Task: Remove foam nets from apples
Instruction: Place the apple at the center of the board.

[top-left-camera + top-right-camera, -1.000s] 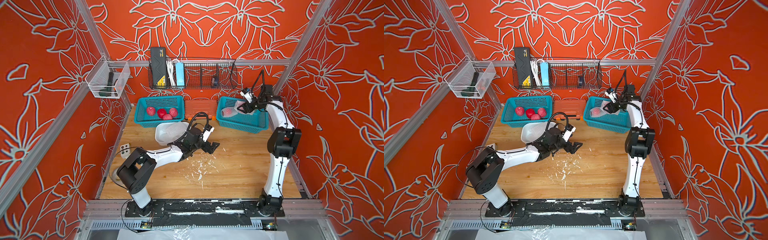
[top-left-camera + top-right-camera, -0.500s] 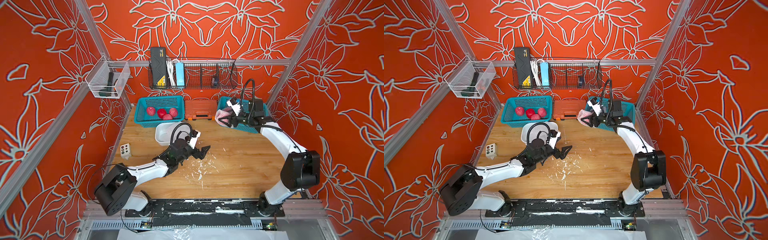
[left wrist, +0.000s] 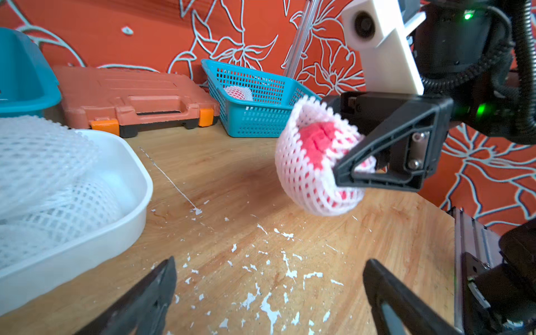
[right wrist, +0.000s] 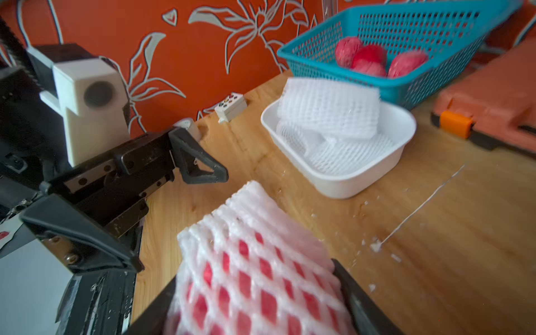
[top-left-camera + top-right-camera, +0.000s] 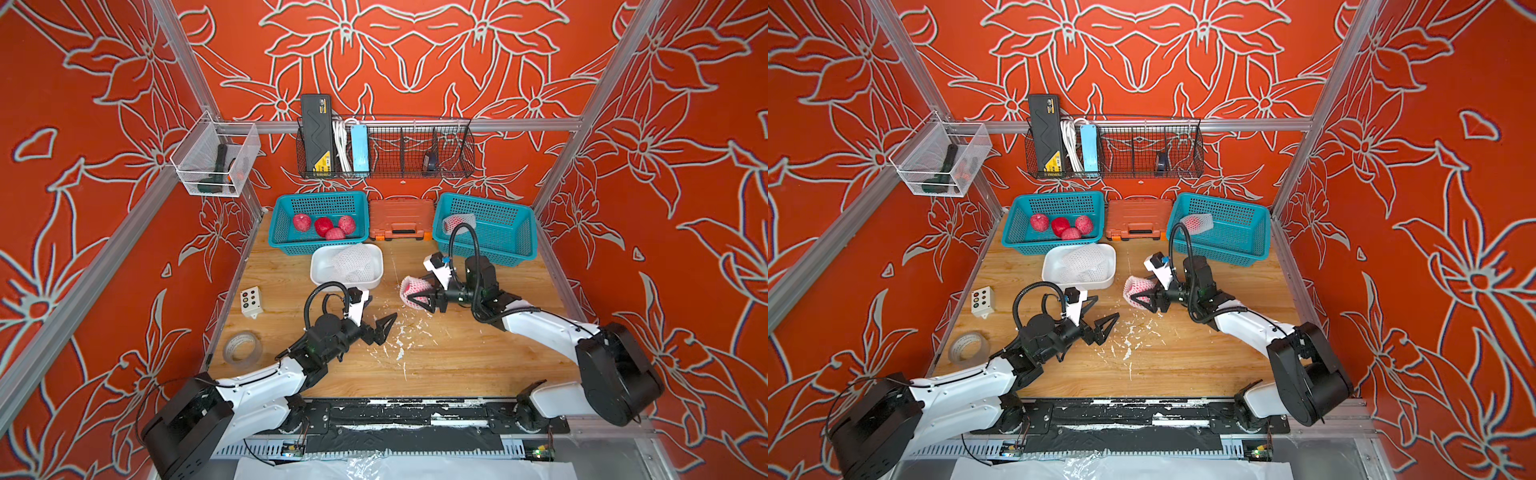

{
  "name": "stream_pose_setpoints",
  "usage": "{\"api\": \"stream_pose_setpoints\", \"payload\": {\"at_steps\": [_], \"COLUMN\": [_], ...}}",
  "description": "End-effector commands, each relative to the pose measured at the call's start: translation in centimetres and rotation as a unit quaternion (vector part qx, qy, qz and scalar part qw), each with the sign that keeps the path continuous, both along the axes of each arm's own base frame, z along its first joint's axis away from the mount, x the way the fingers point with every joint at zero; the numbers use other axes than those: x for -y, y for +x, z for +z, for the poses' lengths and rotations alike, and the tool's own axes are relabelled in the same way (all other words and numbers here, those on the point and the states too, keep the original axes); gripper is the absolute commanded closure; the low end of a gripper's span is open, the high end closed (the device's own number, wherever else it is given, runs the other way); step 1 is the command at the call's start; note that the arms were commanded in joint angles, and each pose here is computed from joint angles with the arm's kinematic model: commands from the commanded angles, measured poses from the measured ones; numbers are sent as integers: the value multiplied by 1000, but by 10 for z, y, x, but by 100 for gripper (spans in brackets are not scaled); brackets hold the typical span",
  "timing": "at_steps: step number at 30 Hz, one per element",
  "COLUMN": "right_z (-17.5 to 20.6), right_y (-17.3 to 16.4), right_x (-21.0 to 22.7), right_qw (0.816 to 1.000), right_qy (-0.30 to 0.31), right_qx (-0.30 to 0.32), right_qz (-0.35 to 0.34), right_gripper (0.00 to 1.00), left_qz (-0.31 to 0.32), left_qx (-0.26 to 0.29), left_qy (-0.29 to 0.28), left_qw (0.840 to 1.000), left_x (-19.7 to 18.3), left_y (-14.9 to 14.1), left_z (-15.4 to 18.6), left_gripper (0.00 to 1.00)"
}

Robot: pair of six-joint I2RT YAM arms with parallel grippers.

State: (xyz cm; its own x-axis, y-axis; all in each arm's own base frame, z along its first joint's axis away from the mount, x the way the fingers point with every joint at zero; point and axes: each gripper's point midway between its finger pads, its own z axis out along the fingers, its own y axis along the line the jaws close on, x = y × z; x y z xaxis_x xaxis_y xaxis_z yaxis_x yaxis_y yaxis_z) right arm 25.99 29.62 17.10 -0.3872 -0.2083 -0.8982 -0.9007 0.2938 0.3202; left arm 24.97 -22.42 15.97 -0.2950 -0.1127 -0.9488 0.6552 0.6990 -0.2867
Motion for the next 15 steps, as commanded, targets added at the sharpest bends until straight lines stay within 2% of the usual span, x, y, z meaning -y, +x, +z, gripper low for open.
{"api": "stream_pose_setpoints", "payload": {"at_steps": [1,8,12,15], "right_z": [5,-42,-66,-77], "right_y": [5,21,23,22], "right_x": [1,23,49,67], "right_qw": [999,985,958,936], "right_qy": [16,-102,-193,-248], "right_qx": [18,-66,-118,-140], "right_qz": [-35,-121,-177,-207], "right_gripper": [55,55,57,55], "left_qz": [-34,-36,-14,-12], "left_qx": [45,42,34,28], "left_qy": [-20,9,20,21], "left_qw": [998,998,999,999], "left_x": [10,20,17,18], "left_y": [-5,7,16,18], "left_z": [17,9,0,-4], "left_gripper": [2,2,2,2]}}
